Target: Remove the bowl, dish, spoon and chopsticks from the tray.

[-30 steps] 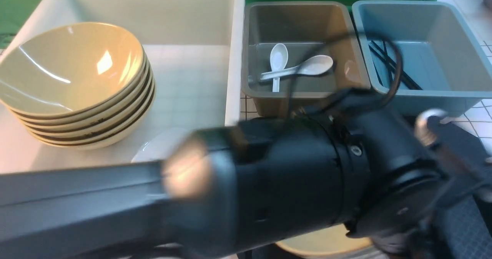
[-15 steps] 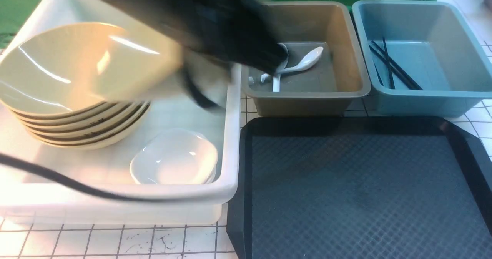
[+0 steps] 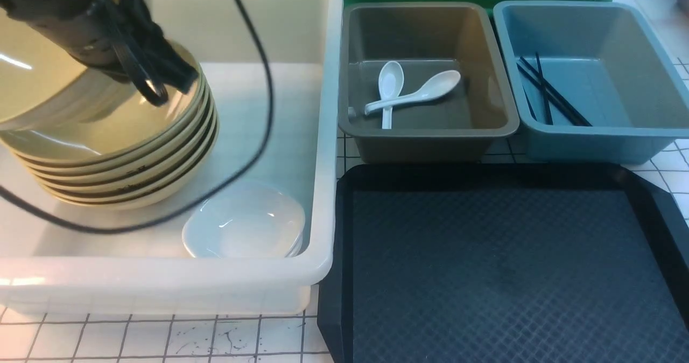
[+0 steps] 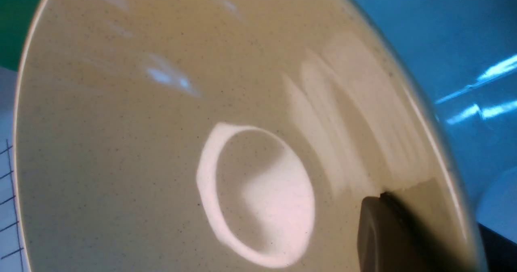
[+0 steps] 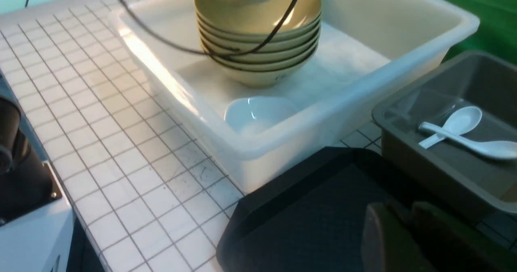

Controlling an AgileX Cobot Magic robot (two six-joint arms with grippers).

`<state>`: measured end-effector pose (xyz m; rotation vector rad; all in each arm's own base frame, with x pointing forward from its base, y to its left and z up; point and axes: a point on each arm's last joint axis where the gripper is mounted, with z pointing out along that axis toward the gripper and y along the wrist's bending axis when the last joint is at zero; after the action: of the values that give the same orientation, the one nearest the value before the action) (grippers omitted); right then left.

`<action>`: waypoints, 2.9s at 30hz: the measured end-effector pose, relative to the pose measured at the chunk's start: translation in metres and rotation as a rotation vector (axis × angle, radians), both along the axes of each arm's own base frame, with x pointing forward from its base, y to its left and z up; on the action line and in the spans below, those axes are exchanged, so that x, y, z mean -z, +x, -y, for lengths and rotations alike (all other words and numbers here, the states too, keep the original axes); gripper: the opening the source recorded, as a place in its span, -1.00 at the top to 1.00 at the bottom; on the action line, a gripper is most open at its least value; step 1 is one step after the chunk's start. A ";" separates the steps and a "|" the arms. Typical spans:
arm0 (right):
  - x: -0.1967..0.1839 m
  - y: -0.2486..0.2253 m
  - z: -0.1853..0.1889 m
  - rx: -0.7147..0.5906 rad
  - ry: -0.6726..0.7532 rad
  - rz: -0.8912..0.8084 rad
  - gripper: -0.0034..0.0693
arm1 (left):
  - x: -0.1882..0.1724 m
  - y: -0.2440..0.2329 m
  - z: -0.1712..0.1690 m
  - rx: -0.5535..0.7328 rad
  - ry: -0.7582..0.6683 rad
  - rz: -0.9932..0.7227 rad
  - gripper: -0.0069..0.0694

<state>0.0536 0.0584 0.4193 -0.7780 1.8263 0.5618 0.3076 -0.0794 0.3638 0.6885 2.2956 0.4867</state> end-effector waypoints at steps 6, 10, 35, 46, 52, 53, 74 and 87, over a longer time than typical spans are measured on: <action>0.001 -0.002 -0.001 -0.012 0.008 -0.023 0.65 | 0.025 0.025 -0.007 -0.002 0.052 -0.035 0.78; 0.002 -0.002 -0.001 -0.016 0.000 -0.038 0.64 | 0.041 0.033 -0.005 -0.003 0.072 -0.089 0.77; 0.009 -0.004 0.001 -0.034 -0.081 -0.061 0.61 | -0.049 -0.066 0.032 -0.073 -0.462 0.104 -0.62; 0.062 0.002 -0.007 0.025 -0.170 -0.283 0.60 | -0.033 -0.204 -0.021 0.016 -1.016 0.233 0.82; 0.088 0.009 -0.014 0.078 -0.108 -0.349 0.59 | 0.039 -0.238 -0.037 0.149 -1.172 0.386 0.82; 0.092 0.011 -0.016 0.083 -0.093 -0.349 0.59 | 0.051 -0.241 -0.038 0.162 -1.183 0.401 0.82; 0.104 0.013 -0.018 0.095 -0.080 -0.357 0.55 | 0.141 -0.243 -0.036 0.202 -1.164 0.399 0.82; 0.165 0.031 0.028 0.491 -0.060 -0.122 0.84 | 0.176 -0.245 -0.038 0.157 -1.105 0.304 0.82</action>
<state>0.0844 0.0305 0.2539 -0.3145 2.0614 0.2385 0.0627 -0.0414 0.1880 0.1929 1.8065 -0.6852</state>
